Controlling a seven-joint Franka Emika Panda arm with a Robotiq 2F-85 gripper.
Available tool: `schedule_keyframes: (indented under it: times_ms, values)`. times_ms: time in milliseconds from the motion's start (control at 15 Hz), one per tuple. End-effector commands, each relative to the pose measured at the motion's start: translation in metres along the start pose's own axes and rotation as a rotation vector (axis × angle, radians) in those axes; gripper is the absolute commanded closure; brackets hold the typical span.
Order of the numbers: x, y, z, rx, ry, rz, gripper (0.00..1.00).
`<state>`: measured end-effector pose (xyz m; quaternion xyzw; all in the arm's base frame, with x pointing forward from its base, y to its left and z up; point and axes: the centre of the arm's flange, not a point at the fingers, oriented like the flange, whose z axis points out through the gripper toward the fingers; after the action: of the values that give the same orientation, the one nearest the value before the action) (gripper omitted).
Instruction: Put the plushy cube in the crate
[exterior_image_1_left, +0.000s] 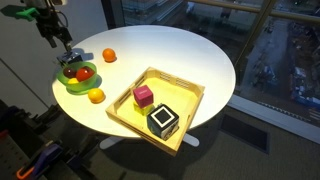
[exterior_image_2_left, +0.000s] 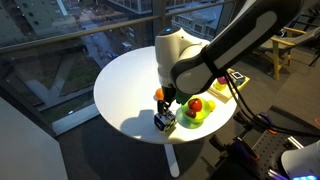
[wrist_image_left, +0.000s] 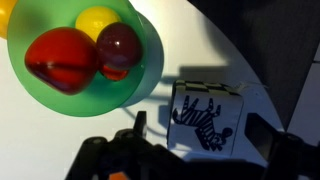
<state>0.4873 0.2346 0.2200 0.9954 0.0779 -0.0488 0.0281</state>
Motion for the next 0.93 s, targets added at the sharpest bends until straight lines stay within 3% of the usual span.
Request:
schedule_keyframes:
  times_ms: [0,867]
  values:
    - [0.012,-0.0105,0.0069,-0.038,0.004,0.003,0.0]
    - [0.0107,-0.0083,0.0142,-0.025,-0.004,0.016,0.0]
